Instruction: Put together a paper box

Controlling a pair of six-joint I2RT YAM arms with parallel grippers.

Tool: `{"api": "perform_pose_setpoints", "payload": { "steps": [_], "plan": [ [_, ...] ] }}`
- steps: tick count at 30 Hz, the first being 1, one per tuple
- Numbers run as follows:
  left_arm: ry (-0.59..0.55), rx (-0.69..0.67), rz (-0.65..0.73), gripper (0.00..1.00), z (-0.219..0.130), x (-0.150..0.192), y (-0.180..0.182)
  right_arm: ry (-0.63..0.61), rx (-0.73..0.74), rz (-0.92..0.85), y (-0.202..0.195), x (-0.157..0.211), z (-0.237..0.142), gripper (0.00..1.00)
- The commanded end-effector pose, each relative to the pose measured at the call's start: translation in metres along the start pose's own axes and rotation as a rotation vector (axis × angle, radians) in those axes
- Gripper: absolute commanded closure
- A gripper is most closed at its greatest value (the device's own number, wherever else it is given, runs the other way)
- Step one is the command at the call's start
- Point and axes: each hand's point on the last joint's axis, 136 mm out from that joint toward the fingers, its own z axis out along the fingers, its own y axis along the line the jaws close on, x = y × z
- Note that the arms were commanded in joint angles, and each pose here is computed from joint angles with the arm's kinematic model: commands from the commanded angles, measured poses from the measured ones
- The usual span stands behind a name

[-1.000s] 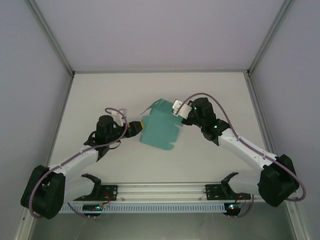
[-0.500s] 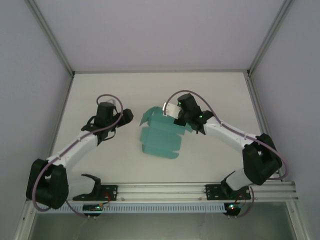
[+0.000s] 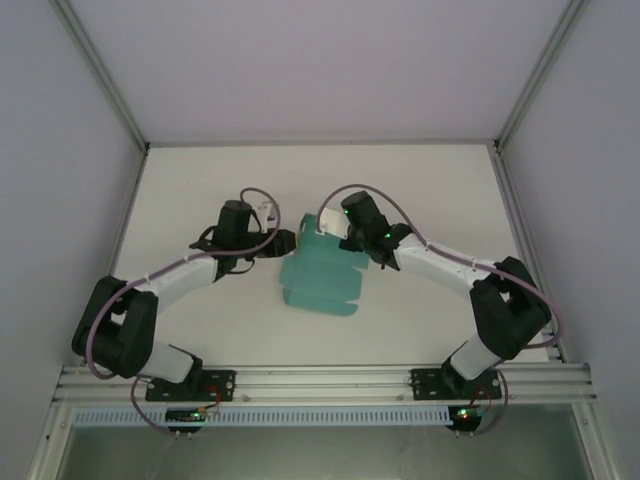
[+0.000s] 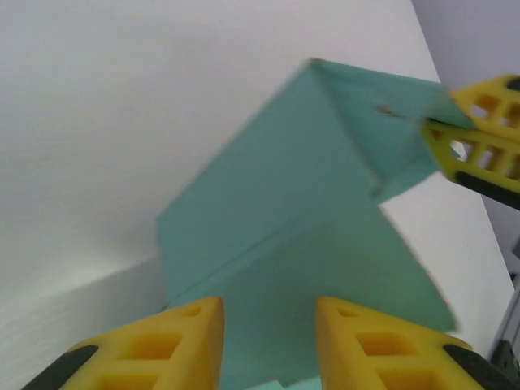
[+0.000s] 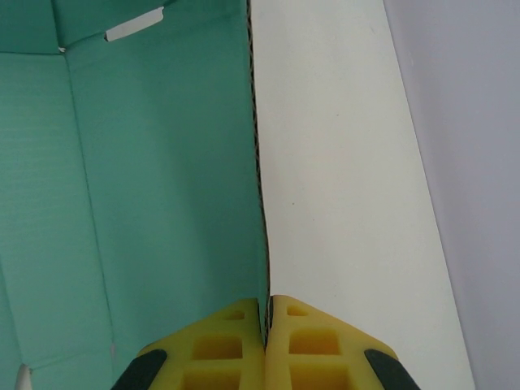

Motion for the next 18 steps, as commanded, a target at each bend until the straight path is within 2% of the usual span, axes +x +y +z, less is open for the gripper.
{"api": "perform_pose_setpoints", "payload": {
  "steps": [1, 9, 13, 18],
  "plan": [
    [0.003, 0.007, 0.052, 0.66, 0.007, 0.008, 0.003, 0.017, 0.069, -0.028, -0.006, -0.006, 0.003, 1.00],
    [0.022, -0.079, 0.057, 0.72, 0.020, 0.035, 0.037, 0.039, 0.150, -0.195, 0.017, -0.011, 0.007, 1.00],
    [0.002, -0.070, 0.079, 0.73, 0.020, 0.042, 0.041, 0.070, 0.198, -0.291, 0.025, -0.011, 0.012, 1.00],
    [-0.050, -0.062, 0.133, 0.72, 0.019, 0.043, 0.041, 0.050, 0.242, -0.353, 0.035, -0.021, 0.012, 1.00]
  ]
}}
